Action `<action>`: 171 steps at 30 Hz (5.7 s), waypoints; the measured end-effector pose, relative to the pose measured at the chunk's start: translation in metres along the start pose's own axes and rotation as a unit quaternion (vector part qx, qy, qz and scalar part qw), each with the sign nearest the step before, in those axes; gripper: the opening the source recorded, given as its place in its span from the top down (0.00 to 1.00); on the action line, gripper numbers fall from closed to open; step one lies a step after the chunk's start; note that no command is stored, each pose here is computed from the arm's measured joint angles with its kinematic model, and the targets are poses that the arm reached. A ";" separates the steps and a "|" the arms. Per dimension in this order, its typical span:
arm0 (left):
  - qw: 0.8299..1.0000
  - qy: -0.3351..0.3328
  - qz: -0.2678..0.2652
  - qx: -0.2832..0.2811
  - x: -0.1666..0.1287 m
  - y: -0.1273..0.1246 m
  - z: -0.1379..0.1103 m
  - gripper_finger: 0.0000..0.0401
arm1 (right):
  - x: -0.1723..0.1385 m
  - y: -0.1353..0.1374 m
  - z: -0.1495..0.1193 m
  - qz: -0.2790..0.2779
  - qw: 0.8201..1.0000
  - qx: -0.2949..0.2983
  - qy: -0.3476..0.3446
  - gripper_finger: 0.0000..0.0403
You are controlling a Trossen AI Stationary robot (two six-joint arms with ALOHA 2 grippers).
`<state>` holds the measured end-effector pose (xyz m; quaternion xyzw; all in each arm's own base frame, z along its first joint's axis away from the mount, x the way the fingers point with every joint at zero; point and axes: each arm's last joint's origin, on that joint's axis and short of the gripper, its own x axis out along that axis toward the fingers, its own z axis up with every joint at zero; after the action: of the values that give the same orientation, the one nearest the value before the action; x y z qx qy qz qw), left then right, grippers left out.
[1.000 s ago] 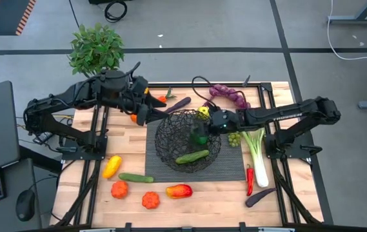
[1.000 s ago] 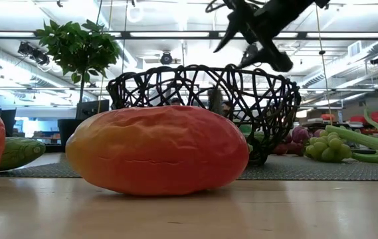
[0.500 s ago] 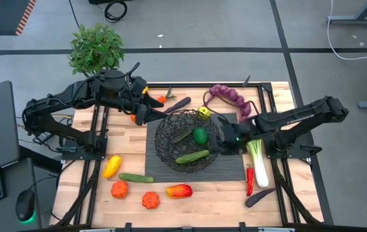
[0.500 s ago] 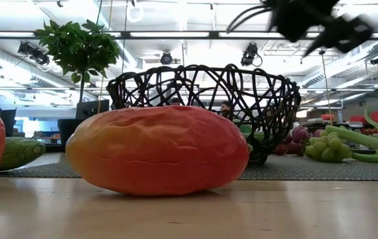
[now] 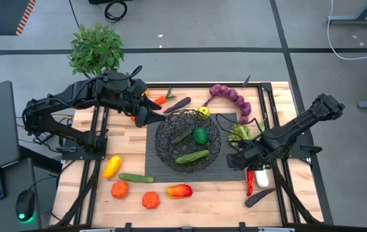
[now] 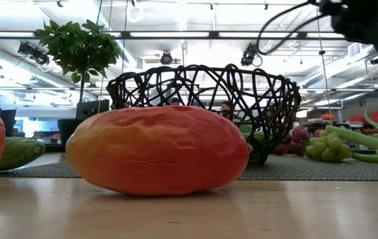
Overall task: Build produce basket
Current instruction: Put the red chili pepper into the black basket, then put the grapes into the black basket
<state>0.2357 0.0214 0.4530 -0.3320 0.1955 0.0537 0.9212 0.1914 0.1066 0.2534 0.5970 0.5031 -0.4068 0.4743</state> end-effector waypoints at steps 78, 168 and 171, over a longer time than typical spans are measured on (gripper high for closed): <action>0.996 0.054 -0.019 -0.069 -0.004 0.001 -0.006 0.05 | 0.082 -0.044 -0.007 -0.034 0.996 -0.036 0.073 0.36; 0.999 0.027 -0.019 0.038 -0.003 0.001 -0.002 0.05 | -0.009 0.054 0.106 0.188 0.964 -0.046 -0.181 0.28; 1.000 0.008 -0.006 0.023 -0.003 0.003 0.001 0.05 | -0.010 0.042 0.109 0.145 0.975 -0.005 -0.166 0.28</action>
<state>0.2329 0.0242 0.4533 -0.3124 0.2019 0.0409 0.9273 0.2302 -0.0033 0.2461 0.5851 0.3273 -0.4249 0.6083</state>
